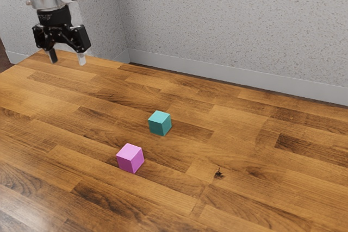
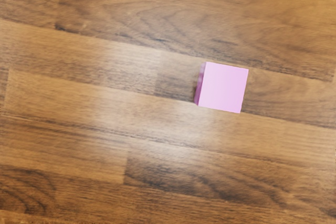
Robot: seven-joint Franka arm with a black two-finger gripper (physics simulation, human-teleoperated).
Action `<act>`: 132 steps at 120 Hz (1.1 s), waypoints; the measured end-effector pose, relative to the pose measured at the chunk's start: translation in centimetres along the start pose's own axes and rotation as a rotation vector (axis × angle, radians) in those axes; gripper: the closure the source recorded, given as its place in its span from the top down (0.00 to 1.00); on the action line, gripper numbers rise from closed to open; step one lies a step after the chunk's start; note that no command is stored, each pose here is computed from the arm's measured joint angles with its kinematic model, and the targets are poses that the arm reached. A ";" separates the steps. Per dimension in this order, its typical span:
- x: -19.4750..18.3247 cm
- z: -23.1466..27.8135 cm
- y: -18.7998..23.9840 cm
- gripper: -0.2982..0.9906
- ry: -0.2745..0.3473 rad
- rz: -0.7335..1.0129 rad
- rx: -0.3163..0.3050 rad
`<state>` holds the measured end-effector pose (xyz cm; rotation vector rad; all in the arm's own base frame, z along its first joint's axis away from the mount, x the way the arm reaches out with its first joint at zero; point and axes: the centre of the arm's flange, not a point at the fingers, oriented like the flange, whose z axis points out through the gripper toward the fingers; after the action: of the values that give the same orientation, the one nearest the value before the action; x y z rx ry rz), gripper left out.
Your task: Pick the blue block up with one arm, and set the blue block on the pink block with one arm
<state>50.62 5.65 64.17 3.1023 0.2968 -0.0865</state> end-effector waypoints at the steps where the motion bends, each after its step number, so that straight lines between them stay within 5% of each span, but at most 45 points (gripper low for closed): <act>1: 0.0 0.0 0.0 0.77 0.000 -0.008 0.000; 33: 0.7 3.4 0.8 0.77 -0.060 -0.196 0.039; 63: 12.6 15.1 2.8 0.77 -0.146 -0.312 0.120; 79: 18.5 19.2 5.3 0.77 -0.080 -0.309 0.109; 132: 23.5 27.1 10.4 0.77 0.049 -0.127 0.004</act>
<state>74.20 -0.88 36.01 3.0904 0.4962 -0.0133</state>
